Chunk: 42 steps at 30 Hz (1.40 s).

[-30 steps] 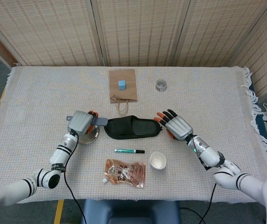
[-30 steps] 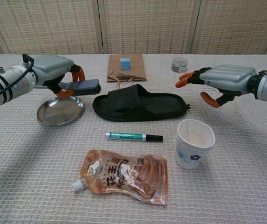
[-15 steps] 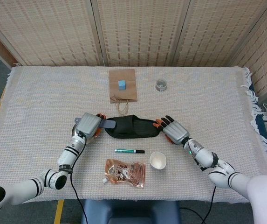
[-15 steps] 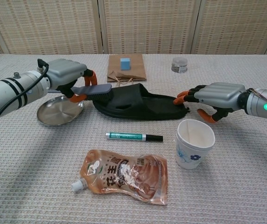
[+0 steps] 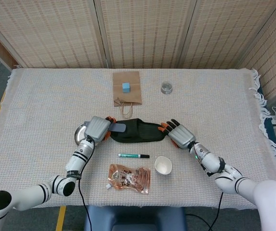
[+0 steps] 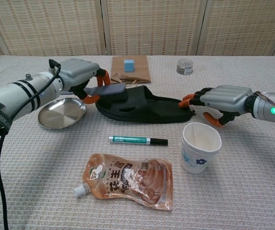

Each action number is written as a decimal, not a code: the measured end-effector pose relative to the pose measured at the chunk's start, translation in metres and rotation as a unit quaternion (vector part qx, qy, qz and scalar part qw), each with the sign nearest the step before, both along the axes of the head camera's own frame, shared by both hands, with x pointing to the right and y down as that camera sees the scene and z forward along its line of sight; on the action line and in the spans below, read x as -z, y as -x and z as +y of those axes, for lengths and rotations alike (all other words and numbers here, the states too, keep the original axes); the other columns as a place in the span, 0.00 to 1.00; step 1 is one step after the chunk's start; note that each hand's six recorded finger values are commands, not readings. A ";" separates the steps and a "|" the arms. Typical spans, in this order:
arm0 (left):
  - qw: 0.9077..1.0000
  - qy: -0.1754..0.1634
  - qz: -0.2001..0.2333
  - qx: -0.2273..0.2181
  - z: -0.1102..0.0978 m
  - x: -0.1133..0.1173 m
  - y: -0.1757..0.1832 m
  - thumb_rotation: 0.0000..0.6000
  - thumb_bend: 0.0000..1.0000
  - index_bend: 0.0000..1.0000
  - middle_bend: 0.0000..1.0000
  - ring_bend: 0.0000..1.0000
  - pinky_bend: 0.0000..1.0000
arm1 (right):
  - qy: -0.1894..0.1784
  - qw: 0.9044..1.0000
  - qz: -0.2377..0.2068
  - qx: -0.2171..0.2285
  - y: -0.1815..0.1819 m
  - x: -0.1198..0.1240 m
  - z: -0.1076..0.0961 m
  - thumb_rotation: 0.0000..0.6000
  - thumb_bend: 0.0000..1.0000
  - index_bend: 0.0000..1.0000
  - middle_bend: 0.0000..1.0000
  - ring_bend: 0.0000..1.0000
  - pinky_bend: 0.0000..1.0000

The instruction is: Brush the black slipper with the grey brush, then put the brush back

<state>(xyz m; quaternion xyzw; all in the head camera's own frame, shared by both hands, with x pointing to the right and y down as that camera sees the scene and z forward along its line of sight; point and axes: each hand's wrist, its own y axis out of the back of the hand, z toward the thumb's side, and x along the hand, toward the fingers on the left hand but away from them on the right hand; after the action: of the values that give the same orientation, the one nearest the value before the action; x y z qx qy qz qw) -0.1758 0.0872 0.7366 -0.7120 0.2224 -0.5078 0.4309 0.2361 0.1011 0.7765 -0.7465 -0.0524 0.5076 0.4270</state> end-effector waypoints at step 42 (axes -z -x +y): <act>0.998 -0.039 0.015 -0.056 0.016 0.005 -0.042 1.00 0.45 0.47 0.53 0.75 1.00 | -0.002 1.000 0.018 0.009 -0.009 0.003 0.002 1.00 0.75 0.13 0.01 0.00 0.00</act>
<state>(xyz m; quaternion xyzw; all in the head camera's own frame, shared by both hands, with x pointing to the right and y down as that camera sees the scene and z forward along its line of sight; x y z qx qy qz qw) -0.1335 0.1031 0.7316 -0.7136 0.2082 -0.4629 0.4829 0.2454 0.1032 0.7734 -0.7364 -0.0387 0.5171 0.4345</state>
